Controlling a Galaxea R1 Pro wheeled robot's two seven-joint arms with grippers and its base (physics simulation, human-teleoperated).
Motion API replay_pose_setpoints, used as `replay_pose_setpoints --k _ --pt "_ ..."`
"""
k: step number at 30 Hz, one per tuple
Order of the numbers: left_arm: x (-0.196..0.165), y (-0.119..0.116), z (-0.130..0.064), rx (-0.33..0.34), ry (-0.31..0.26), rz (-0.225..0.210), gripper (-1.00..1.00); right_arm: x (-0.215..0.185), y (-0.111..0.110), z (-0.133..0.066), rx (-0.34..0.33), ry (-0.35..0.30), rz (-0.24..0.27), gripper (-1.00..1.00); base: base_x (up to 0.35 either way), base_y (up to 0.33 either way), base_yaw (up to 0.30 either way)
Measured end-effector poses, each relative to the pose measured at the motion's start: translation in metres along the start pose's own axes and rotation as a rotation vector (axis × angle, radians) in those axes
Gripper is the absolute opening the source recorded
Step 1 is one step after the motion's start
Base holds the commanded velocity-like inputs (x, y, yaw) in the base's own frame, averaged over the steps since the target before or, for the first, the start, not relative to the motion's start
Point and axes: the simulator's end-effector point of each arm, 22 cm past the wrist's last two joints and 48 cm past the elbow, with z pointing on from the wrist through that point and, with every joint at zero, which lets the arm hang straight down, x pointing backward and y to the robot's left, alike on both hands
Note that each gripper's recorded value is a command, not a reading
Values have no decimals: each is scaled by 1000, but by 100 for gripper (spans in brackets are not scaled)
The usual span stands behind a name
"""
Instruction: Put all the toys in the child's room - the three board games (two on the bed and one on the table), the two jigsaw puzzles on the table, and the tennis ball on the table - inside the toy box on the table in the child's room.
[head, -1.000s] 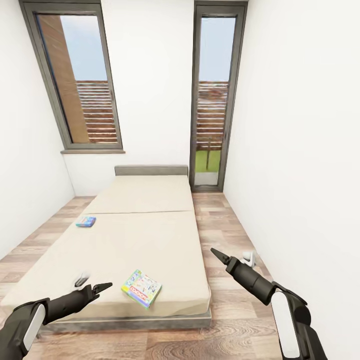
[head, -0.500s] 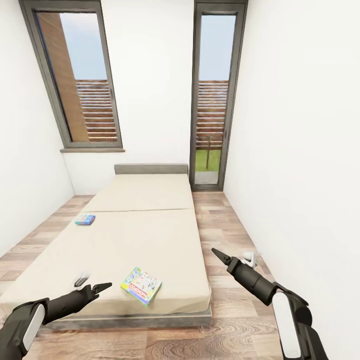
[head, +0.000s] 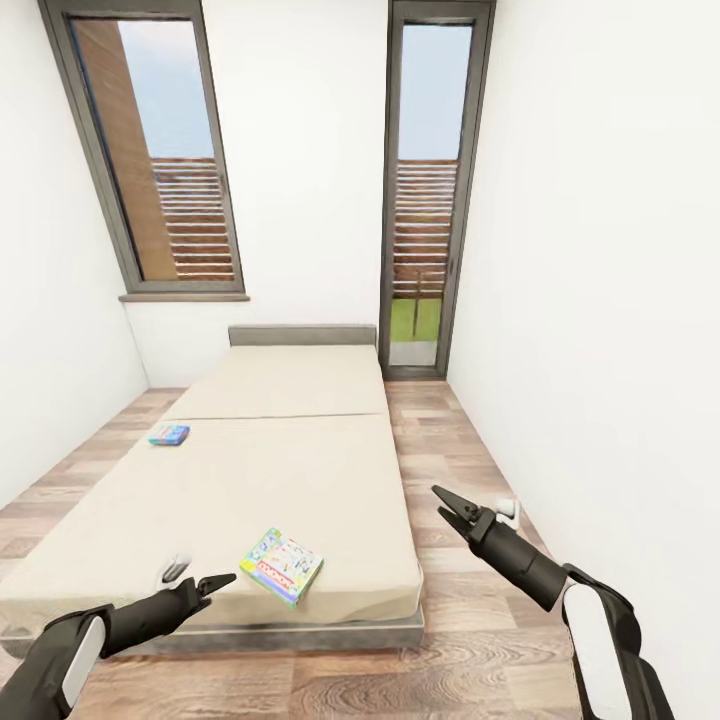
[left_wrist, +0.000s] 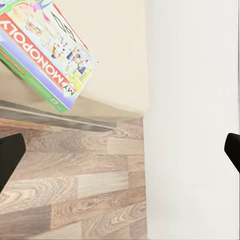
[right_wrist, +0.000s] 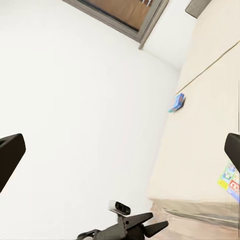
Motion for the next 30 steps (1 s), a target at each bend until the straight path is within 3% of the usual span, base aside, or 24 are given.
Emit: replay_pose_setpoints --k 6,13,22,30 --pt "24 -15 32 57 1 -1 100 1 -12 -7 8 6 -10 100 0 0 0" --pt "63 -18 61 101 43 -55 100 7 -23 -8 10 6 -13 100 0 0 0" --pt "68 -48 57 314 37 -70 100 17 -40 -9 19 8 -14 100 0 0 0" --pt "65 -39 49 359 23 -69 100 25 -54 -11 23 10 -14 100 0 0 0"
